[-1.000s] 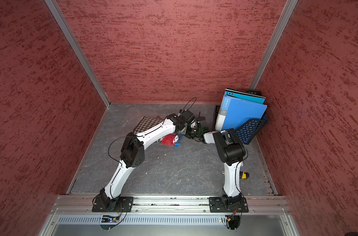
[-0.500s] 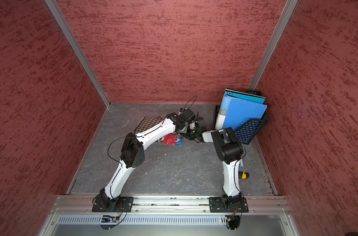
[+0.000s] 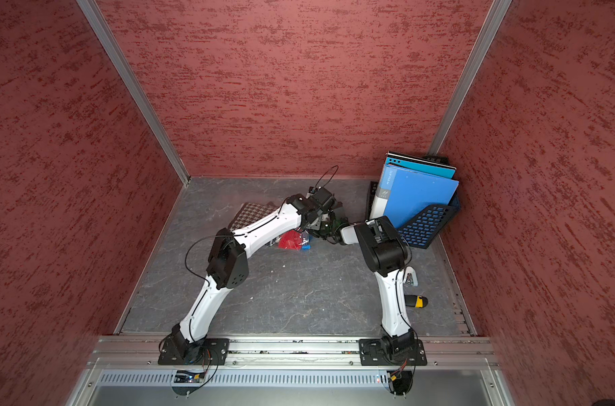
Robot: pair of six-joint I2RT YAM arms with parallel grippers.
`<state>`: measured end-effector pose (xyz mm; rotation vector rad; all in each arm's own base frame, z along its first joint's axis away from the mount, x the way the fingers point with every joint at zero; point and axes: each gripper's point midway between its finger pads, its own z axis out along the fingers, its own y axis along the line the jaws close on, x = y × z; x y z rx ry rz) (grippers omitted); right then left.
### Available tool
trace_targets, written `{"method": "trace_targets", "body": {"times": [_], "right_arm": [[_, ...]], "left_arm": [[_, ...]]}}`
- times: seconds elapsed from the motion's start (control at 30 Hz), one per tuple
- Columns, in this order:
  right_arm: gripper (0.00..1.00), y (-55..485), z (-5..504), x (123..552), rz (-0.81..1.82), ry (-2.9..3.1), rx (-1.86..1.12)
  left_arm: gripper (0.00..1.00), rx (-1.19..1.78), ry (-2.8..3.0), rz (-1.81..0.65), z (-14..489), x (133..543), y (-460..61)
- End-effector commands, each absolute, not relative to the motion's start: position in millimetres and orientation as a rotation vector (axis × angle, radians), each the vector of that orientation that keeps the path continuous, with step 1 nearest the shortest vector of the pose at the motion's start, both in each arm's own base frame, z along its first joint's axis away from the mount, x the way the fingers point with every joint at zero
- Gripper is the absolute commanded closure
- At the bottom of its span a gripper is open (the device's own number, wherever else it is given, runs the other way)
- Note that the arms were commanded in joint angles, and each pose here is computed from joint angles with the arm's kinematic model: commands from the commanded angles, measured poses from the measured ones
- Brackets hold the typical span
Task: Take the scarf out of the vacuum bag
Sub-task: Take out the scarf from the vacuum bag.
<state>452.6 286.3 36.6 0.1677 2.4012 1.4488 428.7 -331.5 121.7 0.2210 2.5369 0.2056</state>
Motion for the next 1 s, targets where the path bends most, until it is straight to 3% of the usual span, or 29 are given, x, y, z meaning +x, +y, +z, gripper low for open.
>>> {"method": "trace_targets", "body": {"times": [0.0,0.17,0.43,0.97], "right_arm": [[1.00,287.6,52.1,449.5,1.449,2.369,0.130],[1.00,275.8,71.7,442.7,1.365,2.370,0.124],[1.00,226.9,81.2,445.4,1.007,2.461,0.204],[1.00,147.7,90.1,472.0,0.431,2.428,0.404]], "left_arm": [[1.00,0.186,2.546,0.205,111.2,436.5,-329.9],[1.00,0.167,2.582,0.250,85.3,442.3,-320.0],[1.00,0.088,2.633,0.298,53.8,451.2,-295.3],[1.00,-0.020,2.613,0.376,58.9,464.3,-259.5]]}}
